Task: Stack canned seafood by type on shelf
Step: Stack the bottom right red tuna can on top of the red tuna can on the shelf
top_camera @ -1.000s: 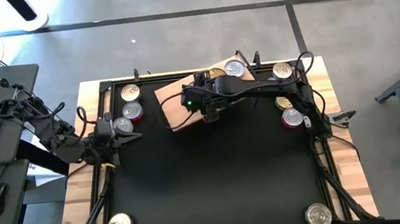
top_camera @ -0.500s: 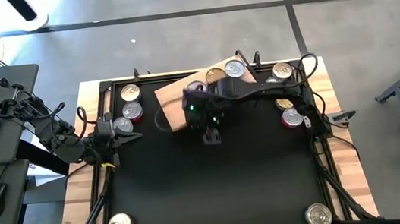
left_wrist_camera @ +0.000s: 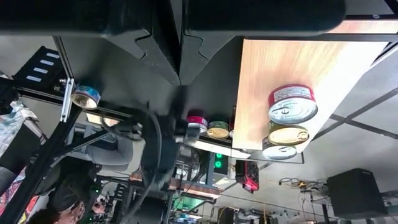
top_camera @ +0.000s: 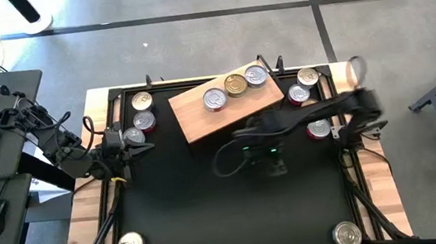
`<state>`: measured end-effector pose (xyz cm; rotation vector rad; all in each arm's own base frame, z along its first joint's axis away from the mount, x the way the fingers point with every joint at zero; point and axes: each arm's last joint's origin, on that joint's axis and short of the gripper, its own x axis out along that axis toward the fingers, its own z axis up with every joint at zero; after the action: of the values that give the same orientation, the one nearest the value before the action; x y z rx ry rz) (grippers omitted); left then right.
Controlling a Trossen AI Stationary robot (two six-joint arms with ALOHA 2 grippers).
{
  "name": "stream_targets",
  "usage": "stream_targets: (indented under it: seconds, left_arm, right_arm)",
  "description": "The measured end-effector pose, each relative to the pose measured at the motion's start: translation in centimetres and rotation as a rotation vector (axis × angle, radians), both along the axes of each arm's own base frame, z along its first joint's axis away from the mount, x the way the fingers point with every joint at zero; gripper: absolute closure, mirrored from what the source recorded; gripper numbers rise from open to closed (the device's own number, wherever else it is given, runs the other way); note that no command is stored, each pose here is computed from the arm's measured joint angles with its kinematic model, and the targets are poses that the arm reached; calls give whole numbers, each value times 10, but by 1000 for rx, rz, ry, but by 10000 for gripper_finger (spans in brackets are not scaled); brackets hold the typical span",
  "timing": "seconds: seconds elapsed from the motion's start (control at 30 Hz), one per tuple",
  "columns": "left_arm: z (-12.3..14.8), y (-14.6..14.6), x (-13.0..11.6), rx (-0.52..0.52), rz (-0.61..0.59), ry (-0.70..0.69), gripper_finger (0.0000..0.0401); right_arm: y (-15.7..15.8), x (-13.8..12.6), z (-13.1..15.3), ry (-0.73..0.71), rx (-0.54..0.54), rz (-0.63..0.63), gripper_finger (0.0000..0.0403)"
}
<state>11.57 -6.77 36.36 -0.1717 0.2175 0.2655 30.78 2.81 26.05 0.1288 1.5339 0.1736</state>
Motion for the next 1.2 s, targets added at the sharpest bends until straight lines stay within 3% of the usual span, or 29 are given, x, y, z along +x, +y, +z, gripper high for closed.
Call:
stream_targets:
  seconds: [0.17,0.27,0.33,0.43,0.53,0.57,0.77,1.2]
  left_arm:
    - [0,0,0,-3,10,-4,401]
    - [0,1,0,5,36,-11,401]
    - [0,1,0,9,50,-15,401]
    - [1,2,0,13,62,-18,401]
    - [1,2,0,11,74,-27,401]
    - [2,2,0,7,78,-33,401]
    - [4,2,1,1,105,-55,401]
    - [-1,-4,9,36,125,-30,401]
  right_arm:
    - [-13,-83,-13,50,-203,-372,127]
    - [-21,-120,-27,134,-286,-621,145]
    - [-25,-137,-38,190,-333,-746,175]
    - [-30,-151,-57,247,-380,-879,255]
    - [-34,-157,-66,262,-443,-948,362]
    - [-35,-157,-66,248,-468,-961,382]
    - [-42,-159,-70,213,-570,-1020,397]
    - [-61,-157,-92,235,-599,-1130,402]
